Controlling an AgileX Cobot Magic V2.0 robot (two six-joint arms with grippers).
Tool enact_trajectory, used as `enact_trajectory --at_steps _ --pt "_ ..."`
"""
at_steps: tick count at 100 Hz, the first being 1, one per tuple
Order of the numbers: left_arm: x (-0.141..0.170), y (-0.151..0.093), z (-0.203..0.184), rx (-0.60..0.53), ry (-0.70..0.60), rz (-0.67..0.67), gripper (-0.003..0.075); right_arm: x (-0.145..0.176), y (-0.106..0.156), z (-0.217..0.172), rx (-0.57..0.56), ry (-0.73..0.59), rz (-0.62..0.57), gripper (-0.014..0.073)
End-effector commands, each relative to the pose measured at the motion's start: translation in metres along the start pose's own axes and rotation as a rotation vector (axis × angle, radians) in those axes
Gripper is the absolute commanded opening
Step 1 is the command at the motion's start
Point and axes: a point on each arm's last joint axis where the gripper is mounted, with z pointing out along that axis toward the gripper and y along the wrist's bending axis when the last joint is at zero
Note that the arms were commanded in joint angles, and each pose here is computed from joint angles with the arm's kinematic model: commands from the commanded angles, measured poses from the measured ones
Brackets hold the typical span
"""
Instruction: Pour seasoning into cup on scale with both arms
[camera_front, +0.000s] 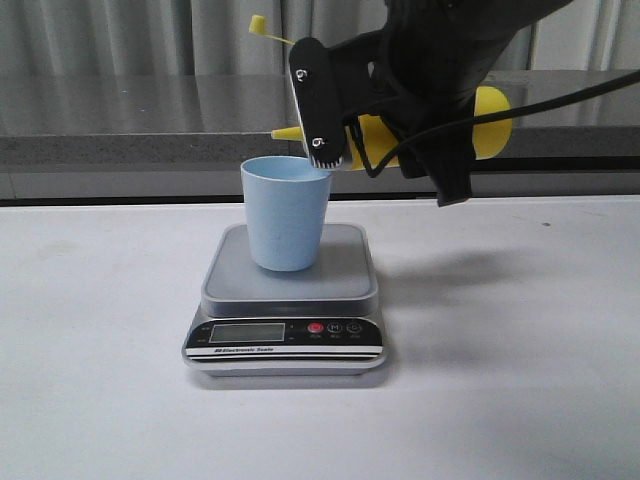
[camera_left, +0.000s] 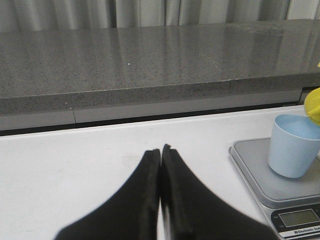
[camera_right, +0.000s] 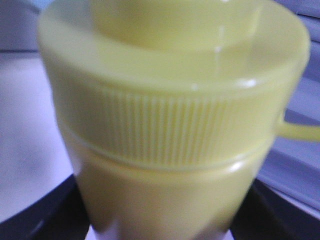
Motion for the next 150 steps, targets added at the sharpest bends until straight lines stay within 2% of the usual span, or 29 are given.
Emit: enact_trajectory --at_steps 1,20,95,105,126,150 --pt "-0.016 0.0 -0.002 -0.01 -0.104 -0.002 -0.0018 0.007 -0.028 -0.012 0.126 0.036 -0.053 0.0236" --pt "-0.016 0.0 -0.002 -0.01 -0.104 -0.002 -0.0018 0.01 -0.031 -0.013 0.164 0.067 -0.098 0.0236" --pt "-0.016 0.0 -0.002 -0.01 -0.104 -0.002 -0.0018 0.012 -0.033 -0.014 0.182 0.088 -0.101 0.0236" --pt "-0.016 0.0 -0.002 -0.01 -0.104 -0.002 -0.0018 0.012 -0.033 -0.015 0.165 0.075 -0.026 0.0236" --pt "-0.016 0.0 -0.002 -0.01 -0.104 -0.002 -0.0018 0.019 -0.035 -0.027 0.077 0.008 0.263 0.0236" --pt "-0.016 0.0 -0.002 -0.01 -0.104 -0.002 -0.0018 0.054 -0.054 -0.04 0.009 -0.107 0.772 0.0236"
